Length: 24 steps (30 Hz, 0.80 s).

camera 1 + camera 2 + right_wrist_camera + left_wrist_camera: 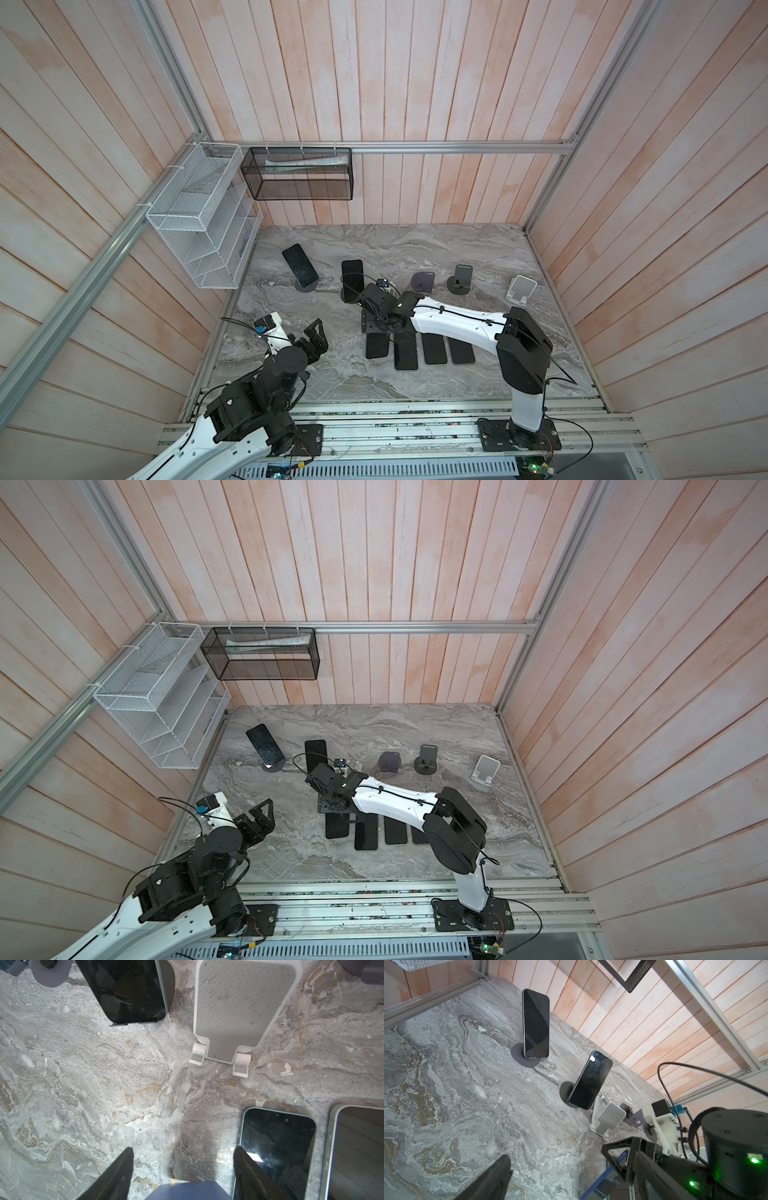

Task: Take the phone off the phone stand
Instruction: 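Lift the blue-edged phone off its stand and carry it toward the flat phones, then lower the blue-edged phone flat beside the flat phones with the right gripper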

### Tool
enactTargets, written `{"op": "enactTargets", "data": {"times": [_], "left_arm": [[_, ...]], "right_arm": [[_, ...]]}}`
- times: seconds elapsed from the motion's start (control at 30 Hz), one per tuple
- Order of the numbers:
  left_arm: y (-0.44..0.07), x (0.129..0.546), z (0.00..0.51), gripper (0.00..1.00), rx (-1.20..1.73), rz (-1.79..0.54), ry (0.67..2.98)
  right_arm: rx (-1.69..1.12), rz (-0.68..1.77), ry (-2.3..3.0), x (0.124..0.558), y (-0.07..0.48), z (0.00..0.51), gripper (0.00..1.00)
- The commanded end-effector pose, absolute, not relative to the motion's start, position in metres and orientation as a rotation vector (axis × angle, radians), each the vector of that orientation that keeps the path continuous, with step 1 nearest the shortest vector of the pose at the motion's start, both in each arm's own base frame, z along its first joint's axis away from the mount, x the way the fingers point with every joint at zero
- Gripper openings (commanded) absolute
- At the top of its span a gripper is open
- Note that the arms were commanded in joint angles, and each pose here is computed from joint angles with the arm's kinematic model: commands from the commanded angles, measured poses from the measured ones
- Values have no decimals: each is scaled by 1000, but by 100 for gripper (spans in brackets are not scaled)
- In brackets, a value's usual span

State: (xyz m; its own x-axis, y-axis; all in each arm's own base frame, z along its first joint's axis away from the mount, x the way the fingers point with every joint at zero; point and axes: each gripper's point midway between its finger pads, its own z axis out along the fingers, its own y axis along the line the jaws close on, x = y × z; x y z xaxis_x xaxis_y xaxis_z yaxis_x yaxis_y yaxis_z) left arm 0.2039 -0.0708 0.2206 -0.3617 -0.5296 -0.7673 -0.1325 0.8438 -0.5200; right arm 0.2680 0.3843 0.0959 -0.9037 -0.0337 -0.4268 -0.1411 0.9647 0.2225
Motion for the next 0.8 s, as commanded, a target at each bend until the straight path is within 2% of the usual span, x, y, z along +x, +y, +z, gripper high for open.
{"op": "enactTargets", "data": {"times": [0.0, 0.77], "left_arm": [[-74, 205, 217, 94, -487, -447, 1938], [-90, 215, 214, 94, -457, -451, 1949]], "right_arm": [[-101, 296, 2712, 270, 379, 82, 61], [-50, 229, 2757, 276, 379, 39, 61]]}}
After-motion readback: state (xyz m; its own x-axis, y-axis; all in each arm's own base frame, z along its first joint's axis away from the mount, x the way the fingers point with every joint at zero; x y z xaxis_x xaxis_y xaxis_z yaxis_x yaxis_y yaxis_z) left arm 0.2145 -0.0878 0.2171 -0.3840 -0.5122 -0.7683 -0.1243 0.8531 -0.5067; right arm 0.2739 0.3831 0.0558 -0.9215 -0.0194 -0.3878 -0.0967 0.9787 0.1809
